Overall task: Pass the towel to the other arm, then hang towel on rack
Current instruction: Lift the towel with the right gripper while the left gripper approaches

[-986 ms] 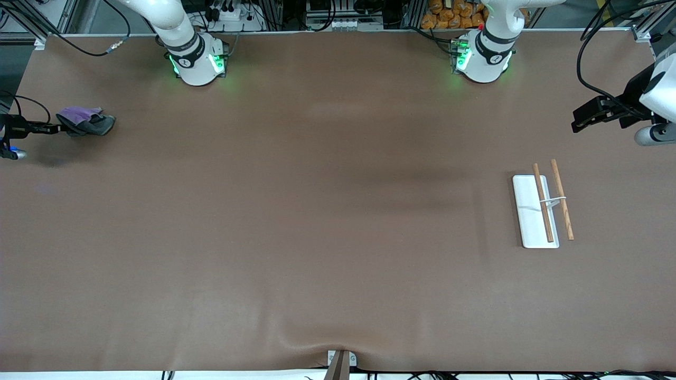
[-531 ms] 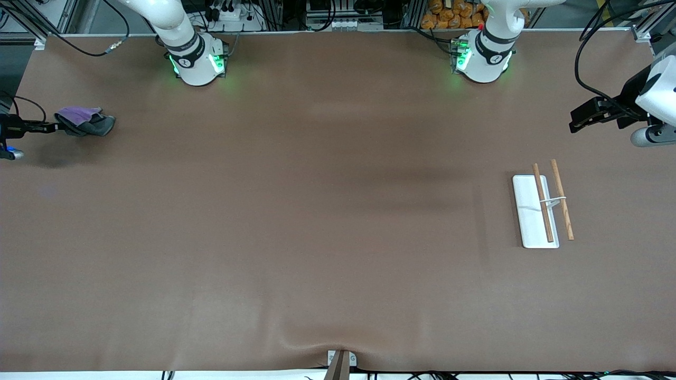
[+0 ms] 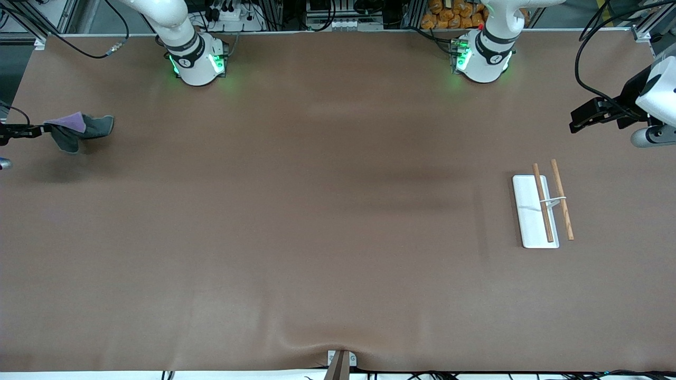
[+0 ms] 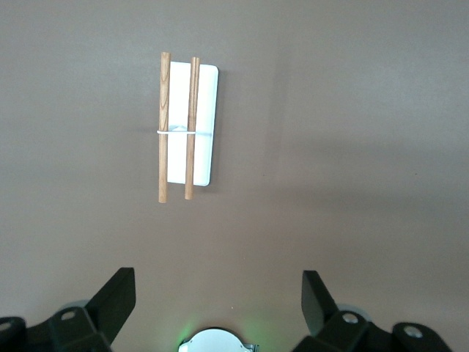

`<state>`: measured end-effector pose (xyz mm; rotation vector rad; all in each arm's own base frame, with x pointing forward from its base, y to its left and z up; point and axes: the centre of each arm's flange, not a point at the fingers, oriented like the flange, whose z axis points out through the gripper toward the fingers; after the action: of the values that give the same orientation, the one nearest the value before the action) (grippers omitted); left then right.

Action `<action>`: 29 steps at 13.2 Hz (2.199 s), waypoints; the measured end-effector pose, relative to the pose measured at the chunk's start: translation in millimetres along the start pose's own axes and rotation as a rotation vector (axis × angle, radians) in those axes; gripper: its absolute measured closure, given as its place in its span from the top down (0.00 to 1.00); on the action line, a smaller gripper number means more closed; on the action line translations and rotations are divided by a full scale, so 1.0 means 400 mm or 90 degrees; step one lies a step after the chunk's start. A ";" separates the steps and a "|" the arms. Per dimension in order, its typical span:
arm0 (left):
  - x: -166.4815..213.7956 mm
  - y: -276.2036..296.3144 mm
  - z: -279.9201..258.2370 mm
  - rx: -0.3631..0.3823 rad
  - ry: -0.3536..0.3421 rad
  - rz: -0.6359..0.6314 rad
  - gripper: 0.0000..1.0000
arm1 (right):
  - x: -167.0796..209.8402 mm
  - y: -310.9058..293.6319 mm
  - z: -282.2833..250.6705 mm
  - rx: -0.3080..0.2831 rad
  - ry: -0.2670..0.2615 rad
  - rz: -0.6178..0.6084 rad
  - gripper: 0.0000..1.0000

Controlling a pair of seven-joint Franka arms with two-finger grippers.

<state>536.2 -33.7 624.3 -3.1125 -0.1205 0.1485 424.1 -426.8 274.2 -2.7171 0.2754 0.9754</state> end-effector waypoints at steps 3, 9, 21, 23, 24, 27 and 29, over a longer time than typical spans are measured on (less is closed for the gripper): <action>0.000 0.000 0.002 0.000 -0.001 0.000 1.00 | -0.024 -0.150 -0.084 -0.014 -0.026 0.012 0.01; 0.083 0.011 0.069 -0.006 0.022 0.001 1.00 | -0.058 -0.448 -0.198 -0.018 -0.065 0.059 0.01; 0.195 0.290 0.299 -0.008 0.010 -0.016 1.00 | -0.078 -1.086 -0.211 0.060 -0.125 0.214 0.01; 0.198 0.350 0.328 -0.011 0.012 -0.036 1.00 | -0.098 -1.214 -0.211 0.066 -0.130 0.224 0.01; 0.200 0.375 0.337 -0.015 0.014 -0.046 1.00 | -0.109 -1.266 -0.213 0.070 -0.131 0.236 0.01; 0.200 0.436 0.344 -0.023 0.025 -0.103 1.00 | -0.137 -1.409 -0.216 0.067 -0.108 0.278 0.01; 0.192 0.476 0.348 -0.028 0.031 -0.144 1.00 | -0.155 -1.505 -0.209 0.079 -0.096 0.309 0.01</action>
<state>613.4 -214.8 473.4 -3.1120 -0.4778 0.0664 581.0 129.0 473.7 -2.4933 0.9632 1.2259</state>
